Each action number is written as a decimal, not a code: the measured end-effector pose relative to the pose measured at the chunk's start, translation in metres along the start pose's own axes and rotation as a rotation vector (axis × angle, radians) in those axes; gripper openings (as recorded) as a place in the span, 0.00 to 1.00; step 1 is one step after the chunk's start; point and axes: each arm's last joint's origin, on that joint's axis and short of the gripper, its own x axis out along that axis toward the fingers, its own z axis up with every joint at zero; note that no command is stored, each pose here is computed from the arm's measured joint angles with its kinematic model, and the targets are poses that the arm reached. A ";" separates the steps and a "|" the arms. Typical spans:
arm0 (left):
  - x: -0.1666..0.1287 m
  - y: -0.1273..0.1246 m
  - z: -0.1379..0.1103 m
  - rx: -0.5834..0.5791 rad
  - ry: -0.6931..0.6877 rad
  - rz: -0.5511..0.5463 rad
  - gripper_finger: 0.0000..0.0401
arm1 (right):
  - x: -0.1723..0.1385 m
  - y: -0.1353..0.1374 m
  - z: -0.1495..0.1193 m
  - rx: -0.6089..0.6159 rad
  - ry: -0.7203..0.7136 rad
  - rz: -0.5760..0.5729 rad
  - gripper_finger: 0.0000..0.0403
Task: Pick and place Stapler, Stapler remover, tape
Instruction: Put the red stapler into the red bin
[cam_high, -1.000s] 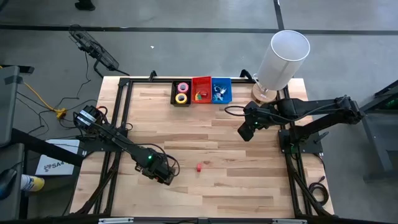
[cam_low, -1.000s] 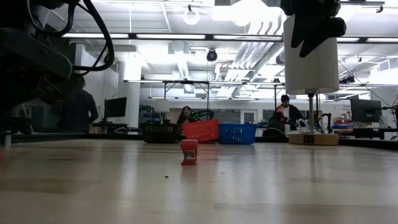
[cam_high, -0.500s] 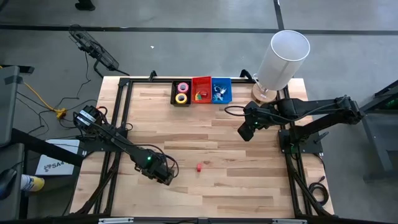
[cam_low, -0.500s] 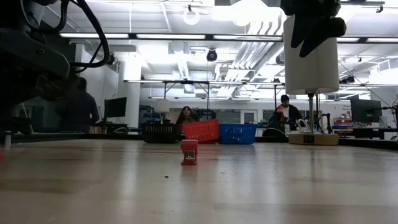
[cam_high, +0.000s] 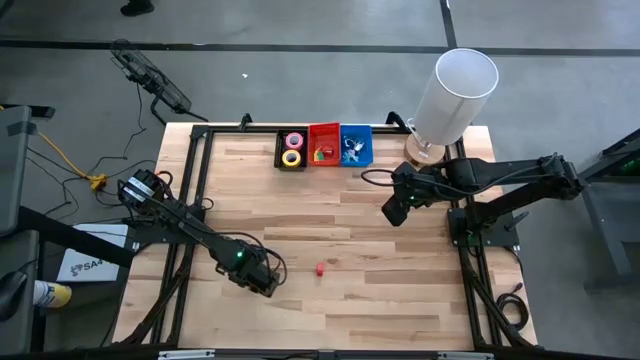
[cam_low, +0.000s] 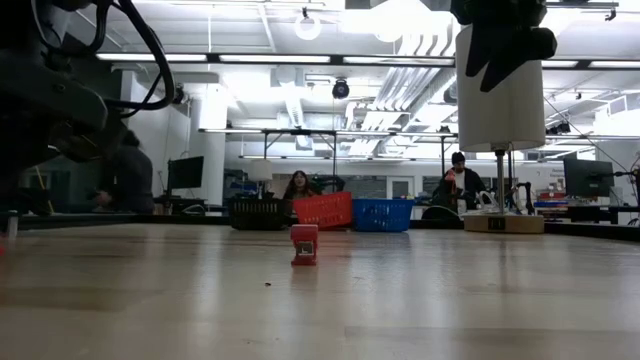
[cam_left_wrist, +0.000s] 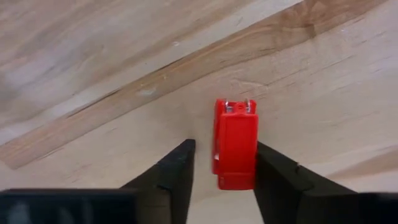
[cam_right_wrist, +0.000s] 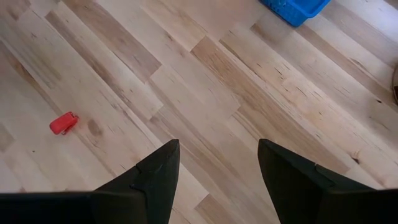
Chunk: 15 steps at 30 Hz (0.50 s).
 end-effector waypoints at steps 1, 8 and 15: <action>0.000 0.000 0.000 0.001 0.000 0.002 0.33 | 0.000 0.000 0.000 0.001 0.000 0.001 0.52; 0.000 0.001 0.000 0.027 0.008 0.009 0.18 | 0.000 0.000 0.000 0.002 -0.001 0.001 0.52; 0.000 0.001 0.000 0.059 0.011 0.005 0.18 | 0.000 0.000 0.000 0.003 -0.012 -0.008 0.52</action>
